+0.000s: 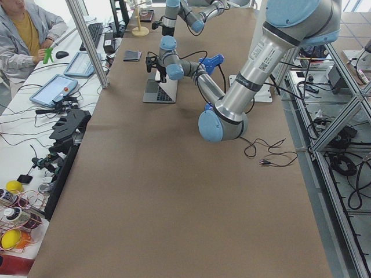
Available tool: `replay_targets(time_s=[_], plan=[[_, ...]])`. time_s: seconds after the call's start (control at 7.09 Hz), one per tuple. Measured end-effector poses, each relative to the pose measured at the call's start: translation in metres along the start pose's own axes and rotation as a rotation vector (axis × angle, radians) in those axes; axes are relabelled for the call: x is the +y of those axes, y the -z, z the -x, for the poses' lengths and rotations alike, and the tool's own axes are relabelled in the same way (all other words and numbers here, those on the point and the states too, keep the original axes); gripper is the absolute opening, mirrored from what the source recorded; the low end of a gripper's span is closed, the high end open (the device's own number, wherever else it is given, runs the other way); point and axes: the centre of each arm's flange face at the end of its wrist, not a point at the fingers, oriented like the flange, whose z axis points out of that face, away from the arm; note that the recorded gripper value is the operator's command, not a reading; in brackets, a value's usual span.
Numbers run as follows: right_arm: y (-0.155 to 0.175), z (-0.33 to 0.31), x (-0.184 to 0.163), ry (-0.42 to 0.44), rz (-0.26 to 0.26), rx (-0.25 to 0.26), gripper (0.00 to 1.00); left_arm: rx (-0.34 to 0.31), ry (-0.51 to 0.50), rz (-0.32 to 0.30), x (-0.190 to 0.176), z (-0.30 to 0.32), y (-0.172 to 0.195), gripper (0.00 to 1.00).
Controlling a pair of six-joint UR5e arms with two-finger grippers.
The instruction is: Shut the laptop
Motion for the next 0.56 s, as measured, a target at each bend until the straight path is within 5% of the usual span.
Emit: replay_targets(time_s=[0.56], plan=[[-0.071,0.024,-0.052,-0.036,0.009,0.086,0.0,-0.047,0.015,-0.102,-0.05,-0.014,-0.075,0.0]])
